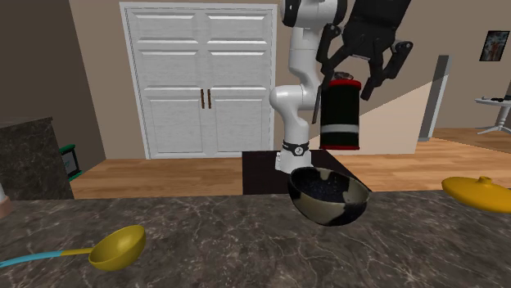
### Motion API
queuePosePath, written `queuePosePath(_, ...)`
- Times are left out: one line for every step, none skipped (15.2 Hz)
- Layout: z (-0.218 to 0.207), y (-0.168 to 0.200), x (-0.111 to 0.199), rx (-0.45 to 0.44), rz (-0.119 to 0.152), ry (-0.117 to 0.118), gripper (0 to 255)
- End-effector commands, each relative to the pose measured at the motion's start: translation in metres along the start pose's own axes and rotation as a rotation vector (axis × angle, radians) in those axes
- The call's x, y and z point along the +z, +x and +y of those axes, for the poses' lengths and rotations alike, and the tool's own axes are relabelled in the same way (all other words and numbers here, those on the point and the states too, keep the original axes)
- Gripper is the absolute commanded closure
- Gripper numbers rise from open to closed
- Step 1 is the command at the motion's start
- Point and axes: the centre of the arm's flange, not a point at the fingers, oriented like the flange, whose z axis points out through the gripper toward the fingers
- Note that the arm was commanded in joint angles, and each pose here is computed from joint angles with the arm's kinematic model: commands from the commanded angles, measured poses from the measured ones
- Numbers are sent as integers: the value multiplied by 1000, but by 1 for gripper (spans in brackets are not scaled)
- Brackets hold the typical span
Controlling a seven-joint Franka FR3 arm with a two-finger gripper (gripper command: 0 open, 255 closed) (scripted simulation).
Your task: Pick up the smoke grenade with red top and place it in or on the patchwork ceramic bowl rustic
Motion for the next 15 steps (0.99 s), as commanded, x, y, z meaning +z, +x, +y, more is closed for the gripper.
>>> queuePosePath(-3, 2, 10, 0, 1, 0, 255)
queuePosePath(-4, 3, 15, 0, 1, 0, 255)
queuePosePath(-5, 3, 20, 0, 1, 0, 255)
queuePosePath(-6, 4, 25, 0, 1, 0, 255)
queuePosePath(-8, 5, 31, 0, 1, 0, 255)
queuePosePath(-9, 6, 36, 0, 1, 0, 255)
queuePosePath(-10, 7, 41, 0, 1, 0, 255)
queuePosePath(-11, 8, 46, 0, 1, 0, 255)
queuePosePath(-12, 9, 51, 0, 1, 0, 255)
queuePosePath(-13, 10, 56, 0, 1, 0, 255)
queuePosePath(-14, 11, 61, 0, 1, 0, 255)
queuePosePath(-15, 11, 66, 0, 1, 0, 255)
queuePosePath(-16, 12, 71, 0, 1, 0, 255)
queuePosePath(-18, 14, 79, 0, 1, 0, 255)
queuePosePath(-18, 14, 79, 0, 1, 0, 255)
